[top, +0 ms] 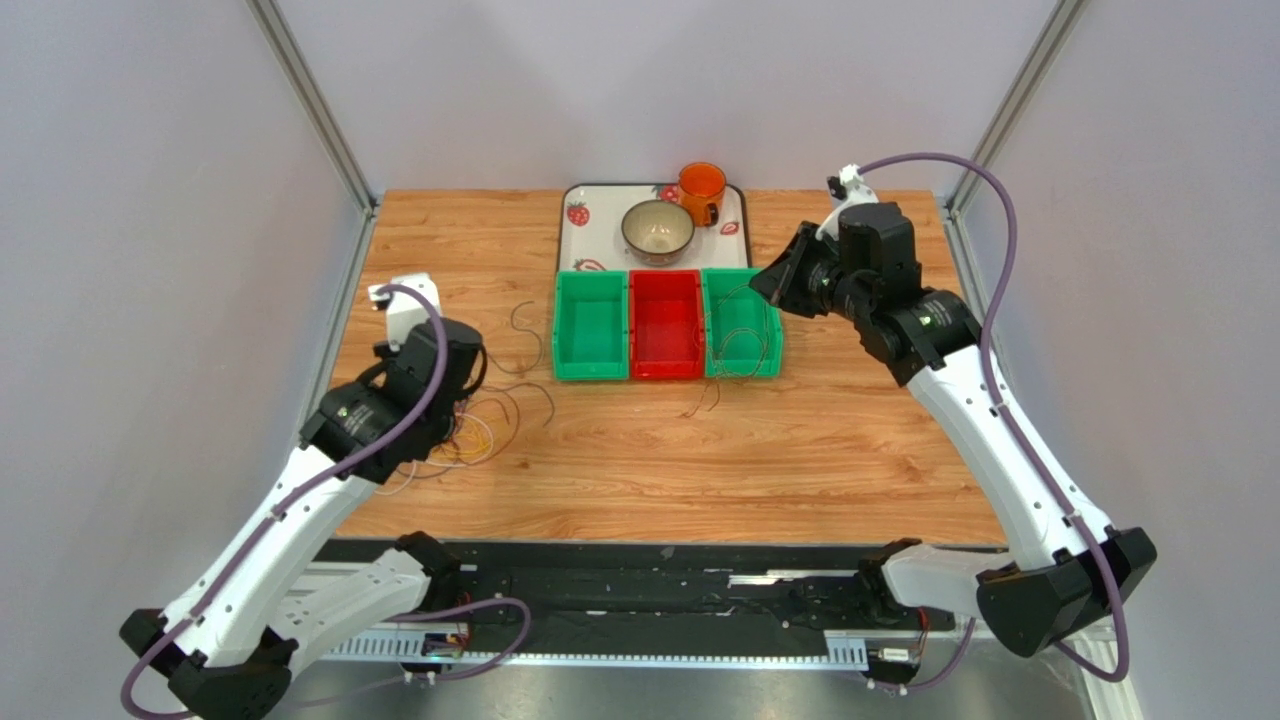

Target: Untangle the cables

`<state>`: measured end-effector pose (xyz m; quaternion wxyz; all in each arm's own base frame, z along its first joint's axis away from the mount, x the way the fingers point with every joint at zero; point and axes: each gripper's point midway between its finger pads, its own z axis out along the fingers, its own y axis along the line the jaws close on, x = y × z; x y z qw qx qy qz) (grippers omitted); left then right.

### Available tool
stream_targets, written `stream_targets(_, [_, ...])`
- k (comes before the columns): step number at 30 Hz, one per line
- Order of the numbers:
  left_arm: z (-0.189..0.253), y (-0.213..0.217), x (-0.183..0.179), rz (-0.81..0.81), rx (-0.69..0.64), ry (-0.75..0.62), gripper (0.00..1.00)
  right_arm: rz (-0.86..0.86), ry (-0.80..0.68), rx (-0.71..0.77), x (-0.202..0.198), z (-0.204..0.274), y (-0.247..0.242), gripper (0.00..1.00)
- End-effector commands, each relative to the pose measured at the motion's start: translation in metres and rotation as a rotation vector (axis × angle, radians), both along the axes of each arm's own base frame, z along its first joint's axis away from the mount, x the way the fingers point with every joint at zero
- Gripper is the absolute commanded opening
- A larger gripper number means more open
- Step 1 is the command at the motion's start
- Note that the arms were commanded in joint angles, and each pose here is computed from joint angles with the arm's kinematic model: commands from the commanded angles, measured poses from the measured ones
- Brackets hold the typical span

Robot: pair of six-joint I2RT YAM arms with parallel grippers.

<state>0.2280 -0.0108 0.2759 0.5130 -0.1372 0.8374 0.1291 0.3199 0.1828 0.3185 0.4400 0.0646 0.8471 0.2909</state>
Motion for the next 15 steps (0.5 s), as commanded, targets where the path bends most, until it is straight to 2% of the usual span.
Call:
stream_targets(1, [-0.050, -0.021, -0.027, -0.157, -0.089, 0.173, 0.00, 0.052, -0.068, -0.031, 0.012, 0.008, 0.007, 0.00])
stream_targets(5, [-0.033, -0.022, -0.040, -0.227, -0.144, 0.103, 0.00, 0.060, -0.134, -0.064, 0.025, 0.016, 0.008, 0.00])
stream_targets(8, [-0.034, -0.010, -0.041, -0.179, -0.123, 0.072, 0.00, 0.063, -0.181, -0.085, 0.037, 0.022, 0.010, 0.00])
stream_targets(12, [-0.035, -0.020, -0.039, -0.234, -0.134, 0.077, 0.00, -0.041, -0.202, -0.210, 0.063, 0.013, -0.010, 0.00])
stream_targets(15, [-0.038, -0.022, -0.038, -0.235, -0.144, 0.086, 0.00, -0.032, -0.231, -0.266, 0.077, 0.003, -0.009, 0.00])
